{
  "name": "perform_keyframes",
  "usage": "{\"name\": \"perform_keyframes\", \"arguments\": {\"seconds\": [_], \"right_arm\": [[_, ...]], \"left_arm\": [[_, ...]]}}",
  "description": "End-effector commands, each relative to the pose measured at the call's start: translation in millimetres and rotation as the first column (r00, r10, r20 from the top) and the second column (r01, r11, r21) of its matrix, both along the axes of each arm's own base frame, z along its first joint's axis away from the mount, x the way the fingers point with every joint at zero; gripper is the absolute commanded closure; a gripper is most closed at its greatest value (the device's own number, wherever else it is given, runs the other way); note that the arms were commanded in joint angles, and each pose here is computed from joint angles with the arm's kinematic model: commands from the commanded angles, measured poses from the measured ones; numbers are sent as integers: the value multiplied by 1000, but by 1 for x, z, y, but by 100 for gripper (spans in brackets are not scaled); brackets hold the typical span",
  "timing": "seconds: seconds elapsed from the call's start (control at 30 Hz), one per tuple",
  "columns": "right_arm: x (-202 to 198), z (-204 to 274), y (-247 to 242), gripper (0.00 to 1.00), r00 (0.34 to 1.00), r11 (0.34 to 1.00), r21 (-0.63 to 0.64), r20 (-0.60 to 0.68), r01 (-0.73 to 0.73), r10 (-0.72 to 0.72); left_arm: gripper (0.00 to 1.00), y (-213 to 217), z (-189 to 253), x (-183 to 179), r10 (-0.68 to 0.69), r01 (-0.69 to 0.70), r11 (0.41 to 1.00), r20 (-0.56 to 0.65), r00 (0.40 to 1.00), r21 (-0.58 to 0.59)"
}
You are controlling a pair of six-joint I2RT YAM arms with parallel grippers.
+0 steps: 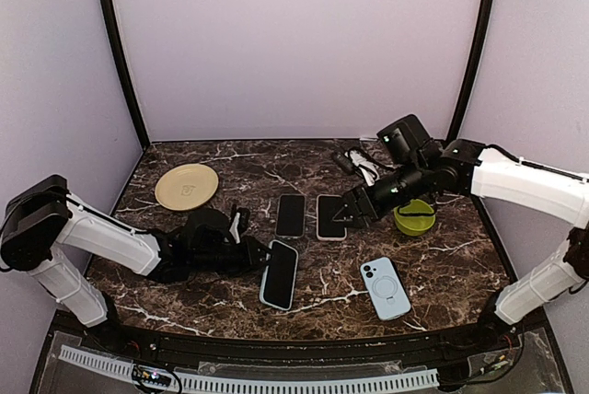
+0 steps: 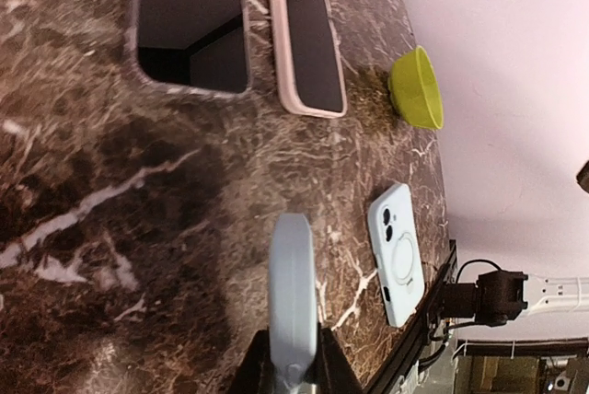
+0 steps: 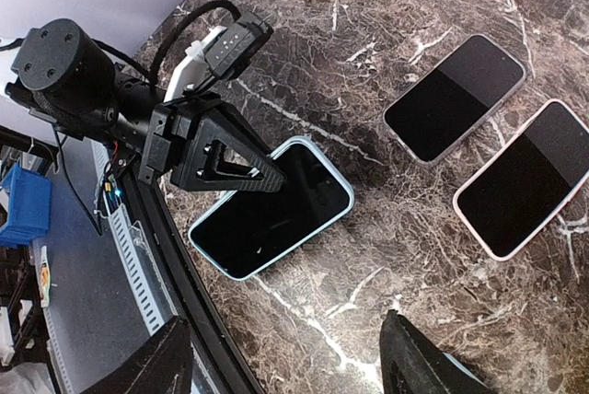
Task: Put the phone into the phone case
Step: Place the phone with the phone case at the center of the board.
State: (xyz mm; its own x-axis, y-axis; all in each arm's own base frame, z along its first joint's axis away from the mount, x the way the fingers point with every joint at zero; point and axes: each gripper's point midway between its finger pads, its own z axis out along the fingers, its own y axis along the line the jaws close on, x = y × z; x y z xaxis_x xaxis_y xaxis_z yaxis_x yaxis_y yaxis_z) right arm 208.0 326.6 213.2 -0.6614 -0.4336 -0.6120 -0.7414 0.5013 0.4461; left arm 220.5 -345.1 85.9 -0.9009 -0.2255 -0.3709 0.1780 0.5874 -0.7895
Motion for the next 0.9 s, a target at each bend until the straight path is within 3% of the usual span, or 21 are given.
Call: {"name": "perform_keyframes", "arguments": {"seconds": [0.0,0.13,0.37,0.53,0.63,0.77,0.87], "right_arm": [[4,3,8,31,1000,999,38,-2,1,-1],[3,7,9,31,1000,999,49,2,-4,4],[-1,19,10,31,1000,996,80,9,-24,23],[-3,28,13,31,999,994,97,23,-39,37],[-5,32,14,31,998,993,102,32,-52,49],[-8,38,15,31,997,992,108,43,-62,58],[-11,40,15,31,997,992,106,50,-70,65]], "left_arm": [[100,5,1,9,130,-137,988,-92,987,-70],[99,20,-29,9,198,-194,980,-139,970,42],[88,48,-53,17,310,-281,931,-101,945,232],[70,61,-65,17,324,-276,894,-82,943,354],[64,63,-70,16,324,-271,887,-86,942,375],[45,67,-72,16,333,-277,878,-82,940,391],[40,67,-65,19,328,-281,876,-56,943,392]]}}
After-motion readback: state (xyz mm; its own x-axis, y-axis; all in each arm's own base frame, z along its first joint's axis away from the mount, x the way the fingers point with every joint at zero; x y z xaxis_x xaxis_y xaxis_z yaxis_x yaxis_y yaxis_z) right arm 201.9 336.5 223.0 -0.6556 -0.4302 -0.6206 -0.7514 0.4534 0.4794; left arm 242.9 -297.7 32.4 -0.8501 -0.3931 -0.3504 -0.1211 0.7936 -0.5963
